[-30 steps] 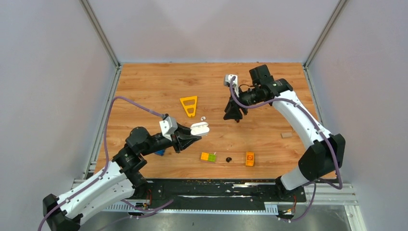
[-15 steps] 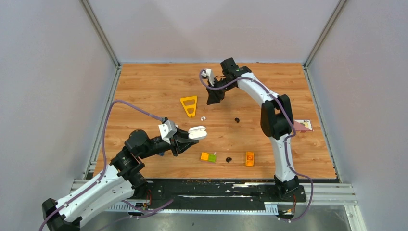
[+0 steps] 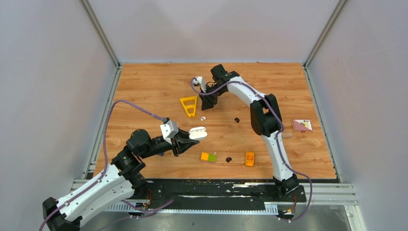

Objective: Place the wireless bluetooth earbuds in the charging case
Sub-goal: Pick up the left earbud from the center of the board.

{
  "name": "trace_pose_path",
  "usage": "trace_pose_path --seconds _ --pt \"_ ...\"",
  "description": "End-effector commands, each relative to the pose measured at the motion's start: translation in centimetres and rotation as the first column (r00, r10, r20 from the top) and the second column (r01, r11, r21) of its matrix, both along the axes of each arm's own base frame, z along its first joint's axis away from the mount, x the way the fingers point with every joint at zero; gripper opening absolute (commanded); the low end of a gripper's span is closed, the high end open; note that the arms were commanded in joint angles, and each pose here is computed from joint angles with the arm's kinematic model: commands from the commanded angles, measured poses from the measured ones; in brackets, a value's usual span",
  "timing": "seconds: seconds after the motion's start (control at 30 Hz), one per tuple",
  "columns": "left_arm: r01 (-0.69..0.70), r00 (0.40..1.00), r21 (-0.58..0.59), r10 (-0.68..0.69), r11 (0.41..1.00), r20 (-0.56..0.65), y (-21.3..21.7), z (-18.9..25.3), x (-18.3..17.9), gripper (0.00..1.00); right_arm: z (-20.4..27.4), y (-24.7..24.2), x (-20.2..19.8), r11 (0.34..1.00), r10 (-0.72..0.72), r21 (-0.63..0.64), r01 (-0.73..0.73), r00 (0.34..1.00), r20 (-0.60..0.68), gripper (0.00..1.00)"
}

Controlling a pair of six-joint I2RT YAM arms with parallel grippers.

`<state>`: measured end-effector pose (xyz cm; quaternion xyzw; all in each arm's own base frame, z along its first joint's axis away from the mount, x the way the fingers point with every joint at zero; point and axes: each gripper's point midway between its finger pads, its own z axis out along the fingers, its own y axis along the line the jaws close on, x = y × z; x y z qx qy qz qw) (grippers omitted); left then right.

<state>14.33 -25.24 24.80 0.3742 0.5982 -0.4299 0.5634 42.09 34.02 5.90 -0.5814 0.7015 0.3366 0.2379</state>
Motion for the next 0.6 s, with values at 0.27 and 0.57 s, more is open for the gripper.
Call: trace_pose_path --seconds 0.27,0.57 --pt "0.000 0.999 -0.022 0.001 1.000 0.037 0.0 0.9 0.2 0.00 -0.5 1.2 -0.9 0.998 0.064 -0.004 -0.064 0.998 0.010 0.29" --pt "-0.006 0.999 -0.020 0.007 1.000 0.044 0.1 0.8 0.3 0.00 -1.6 1.2 -1.7 0.996 0.080 -0.023 -0.081 0.997 -0.006 0.29"
